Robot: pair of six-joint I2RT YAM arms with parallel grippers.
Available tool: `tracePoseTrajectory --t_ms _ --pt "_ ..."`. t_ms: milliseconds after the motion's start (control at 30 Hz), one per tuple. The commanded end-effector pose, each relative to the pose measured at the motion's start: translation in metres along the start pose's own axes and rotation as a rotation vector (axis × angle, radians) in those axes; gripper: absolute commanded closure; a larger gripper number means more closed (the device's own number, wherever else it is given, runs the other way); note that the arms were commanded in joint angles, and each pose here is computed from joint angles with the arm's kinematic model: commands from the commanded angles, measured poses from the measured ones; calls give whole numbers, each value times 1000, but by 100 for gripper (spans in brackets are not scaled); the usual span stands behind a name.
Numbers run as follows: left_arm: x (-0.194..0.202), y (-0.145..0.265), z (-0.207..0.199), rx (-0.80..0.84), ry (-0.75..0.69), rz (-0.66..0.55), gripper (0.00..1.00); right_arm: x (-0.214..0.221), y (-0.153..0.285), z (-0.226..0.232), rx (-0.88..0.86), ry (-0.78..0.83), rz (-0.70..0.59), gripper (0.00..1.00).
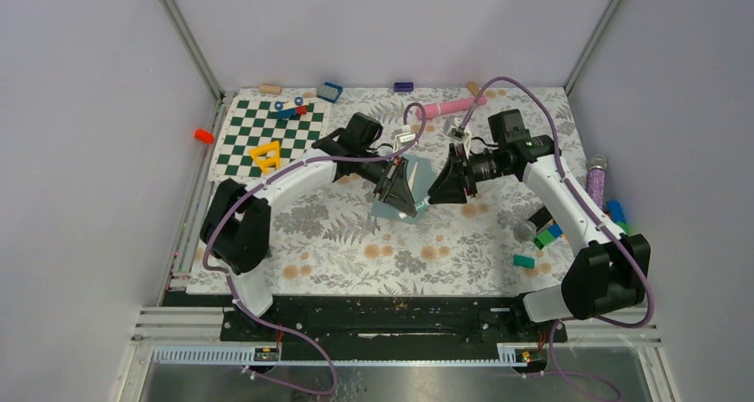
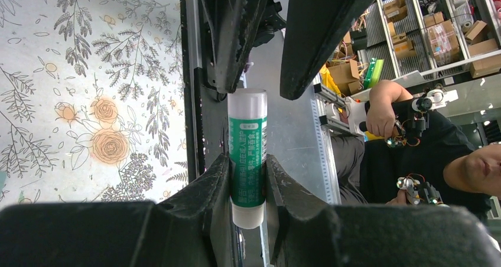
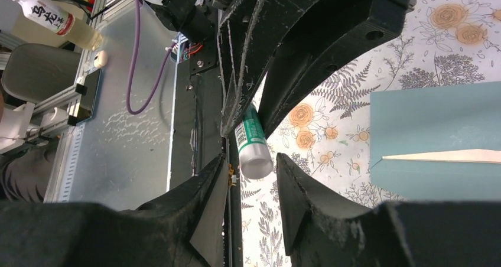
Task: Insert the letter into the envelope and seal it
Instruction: Unscrew the solid glue.
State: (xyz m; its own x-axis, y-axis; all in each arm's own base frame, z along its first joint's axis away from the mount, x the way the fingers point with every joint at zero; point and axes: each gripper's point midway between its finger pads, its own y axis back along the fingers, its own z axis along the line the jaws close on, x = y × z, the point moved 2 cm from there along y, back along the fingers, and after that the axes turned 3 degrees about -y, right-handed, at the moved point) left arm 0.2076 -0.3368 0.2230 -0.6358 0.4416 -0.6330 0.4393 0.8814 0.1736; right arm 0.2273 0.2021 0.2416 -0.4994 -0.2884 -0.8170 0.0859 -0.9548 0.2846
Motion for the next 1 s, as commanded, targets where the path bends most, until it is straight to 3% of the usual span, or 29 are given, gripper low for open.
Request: tracePoseTrajectory --t_ms 0,267,433,667,733,967 --pt "-16 1 -11 23 -77 -14 100 4 -3 6 -35 -8 14 57" --pt "-17 1 -14 19 -89 -17 100 6 -4 6 -45 -18 39 57" --pt "-17 1 -12 1 -92 -19 100 4 -5 6 -52 -29 34 66" --pt "-17 -1 -1 -71 -107 -21 100 1 -7 5 -78 -80 23 88" --pt "-18 -1 2 -95 -115 -23 100 1 -7 5 -79 -90 23 90" --pt "-29 9 24 -367 -188 -42 100 -8 -11 -7 -62 -253 18 90"
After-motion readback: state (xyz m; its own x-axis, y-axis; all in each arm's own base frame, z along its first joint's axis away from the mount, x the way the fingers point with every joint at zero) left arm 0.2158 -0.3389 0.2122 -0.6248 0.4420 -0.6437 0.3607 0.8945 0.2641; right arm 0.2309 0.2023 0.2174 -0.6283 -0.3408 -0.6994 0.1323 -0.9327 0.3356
